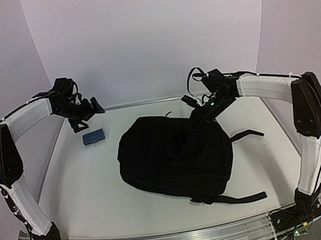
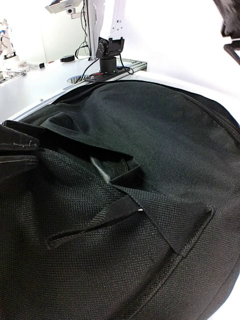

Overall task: Pack the student bag
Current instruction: Adjust the personal item at the corner of the board.

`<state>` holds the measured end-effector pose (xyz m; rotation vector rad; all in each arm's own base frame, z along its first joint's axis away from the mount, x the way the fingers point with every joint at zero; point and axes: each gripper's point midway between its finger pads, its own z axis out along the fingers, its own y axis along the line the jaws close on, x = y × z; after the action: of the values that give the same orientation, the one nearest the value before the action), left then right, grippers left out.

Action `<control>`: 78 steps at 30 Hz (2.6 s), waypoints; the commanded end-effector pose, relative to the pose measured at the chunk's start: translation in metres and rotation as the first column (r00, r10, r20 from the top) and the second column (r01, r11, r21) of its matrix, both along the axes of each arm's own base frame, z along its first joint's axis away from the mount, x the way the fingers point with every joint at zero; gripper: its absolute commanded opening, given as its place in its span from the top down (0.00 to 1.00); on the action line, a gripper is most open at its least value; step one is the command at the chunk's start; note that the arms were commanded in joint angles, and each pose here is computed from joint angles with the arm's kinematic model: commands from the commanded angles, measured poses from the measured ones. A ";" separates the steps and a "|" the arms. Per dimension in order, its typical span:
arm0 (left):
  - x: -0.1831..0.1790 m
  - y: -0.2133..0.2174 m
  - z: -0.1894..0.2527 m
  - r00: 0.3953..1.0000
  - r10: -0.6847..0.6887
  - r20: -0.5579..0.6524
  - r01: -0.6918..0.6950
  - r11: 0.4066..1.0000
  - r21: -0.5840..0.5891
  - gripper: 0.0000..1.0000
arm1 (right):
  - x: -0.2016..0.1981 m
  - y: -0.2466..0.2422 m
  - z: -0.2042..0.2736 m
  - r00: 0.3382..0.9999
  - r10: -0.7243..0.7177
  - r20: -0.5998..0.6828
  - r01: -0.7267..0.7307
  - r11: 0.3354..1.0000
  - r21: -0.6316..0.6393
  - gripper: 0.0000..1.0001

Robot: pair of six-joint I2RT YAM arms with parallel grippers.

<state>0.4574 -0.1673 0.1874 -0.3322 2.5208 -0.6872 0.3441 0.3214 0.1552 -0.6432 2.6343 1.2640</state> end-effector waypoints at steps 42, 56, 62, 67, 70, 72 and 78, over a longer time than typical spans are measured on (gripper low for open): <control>0.058 0.046 -0.129 0.960 -0.225 -0.164 0.226 0.974 -0.011 0.12 | -0.005 0.000 0.005 0.999 0.021 0.028 -0.021 1.000 -0.006 1.00; -0.012 0.018 -0.065 0.951 -0.298 -0.081 0.303 0.951 0.058 0.05 | -0.004 0.002 0.008 0.999 0.026 0.030 -0.027 1.000 0.006 1.00; 0.032 0.044 -0.049 0.949 -0.315 -0.027 0.307 0.901 0.305 0.00 | -0.005 0.001 0.009 0.999 0.026 0.034 -0.026 1.000 0.003 1.00; 0.072 0.045 -0.053 0.948 -0.319 0.014 0.291 0.881 0.373 0.00 | -0.005 -0.002 0.010 0.998 0.023 0.052 -0.022 1.000 -0.007 1.00; 0.092 0.037 -0.064 0.951 -0.307 0.025 0.282 0.900 0.331 0.00 | -0.006 -0.003 0.011 0.998 0.022 0.063 -0.021 1.000 -0.014 1.00; 0.102 0.036 -0.077 0.960 -0.281 0.010 0.264 0.913 0.312 0.00 | -0.006 -0.004 0.011 0.997 0.021 0.069 -0.020 1.000 -0.017 1.00; 0.121 0.044 -0.111 0.979 -0.201 -0.018 0.201 0.960 0.196 0.00 | -0.007 -0.005 0.013 0.997 0.024 0.071 -0.023 1.000 -0.013 1.00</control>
<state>0.5607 -0.1331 0.0743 0.1101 2.6513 -0.4211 0.3446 0.3190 0.1501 -0.6734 2.6268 1.2205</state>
